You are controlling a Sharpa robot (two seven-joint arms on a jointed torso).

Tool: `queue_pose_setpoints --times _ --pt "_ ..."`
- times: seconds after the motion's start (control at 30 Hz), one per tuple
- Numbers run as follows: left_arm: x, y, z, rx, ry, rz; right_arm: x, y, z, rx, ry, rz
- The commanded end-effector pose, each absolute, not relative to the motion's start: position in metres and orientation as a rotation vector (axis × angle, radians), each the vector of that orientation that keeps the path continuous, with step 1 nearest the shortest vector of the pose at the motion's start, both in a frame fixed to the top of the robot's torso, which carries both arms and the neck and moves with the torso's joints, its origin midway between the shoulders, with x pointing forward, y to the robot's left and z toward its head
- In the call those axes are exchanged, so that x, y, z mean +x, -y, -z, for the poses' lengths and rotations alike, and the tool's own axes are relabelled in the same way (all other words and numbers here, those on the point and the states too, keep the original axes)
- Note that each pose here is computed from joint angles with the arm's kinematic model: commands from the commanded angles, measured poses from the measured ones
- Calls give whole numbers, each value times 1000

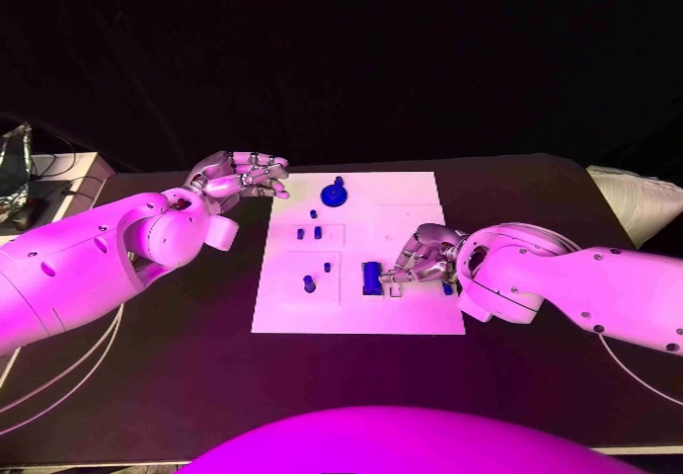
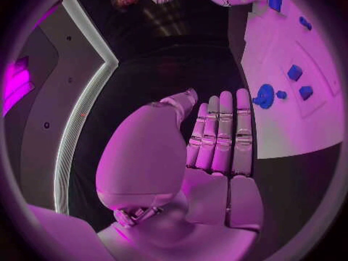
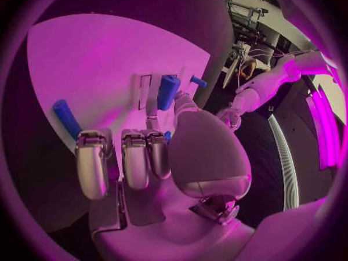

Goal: Assemble the parts on the task board

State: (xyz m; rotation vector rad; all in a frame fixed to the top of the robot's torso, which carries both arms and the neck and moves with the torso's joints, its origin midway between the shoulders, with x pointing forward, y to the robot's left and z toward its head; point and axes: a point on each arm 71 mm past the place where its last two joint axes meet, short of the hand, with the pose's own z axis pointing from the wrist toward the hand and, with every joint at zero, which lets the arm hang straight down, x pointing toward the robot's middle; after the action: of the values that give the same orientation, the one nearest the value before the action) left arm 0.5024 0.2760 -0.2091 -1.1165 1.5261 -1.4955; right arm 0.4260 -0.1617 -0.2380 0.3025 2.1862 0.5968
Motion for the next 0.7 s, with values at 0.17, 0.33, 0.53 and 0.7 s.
queue_pose_setpoints --times 0.17,0.33,0.53,0.7 --pt "503 -273 209 -1112 -1516 1519 431 189 223 357 -2107 -714" --pt "502 -272 209 -1110 -1511 1524 432 214 220 300 -2168 -669" --pt "501 -272 209 -1107 -1503 1531 432 241 220 266 -2185 -528" --pt "500 -271 210 -1107 -1501 1536 431 259 223 206 -2183 -375"
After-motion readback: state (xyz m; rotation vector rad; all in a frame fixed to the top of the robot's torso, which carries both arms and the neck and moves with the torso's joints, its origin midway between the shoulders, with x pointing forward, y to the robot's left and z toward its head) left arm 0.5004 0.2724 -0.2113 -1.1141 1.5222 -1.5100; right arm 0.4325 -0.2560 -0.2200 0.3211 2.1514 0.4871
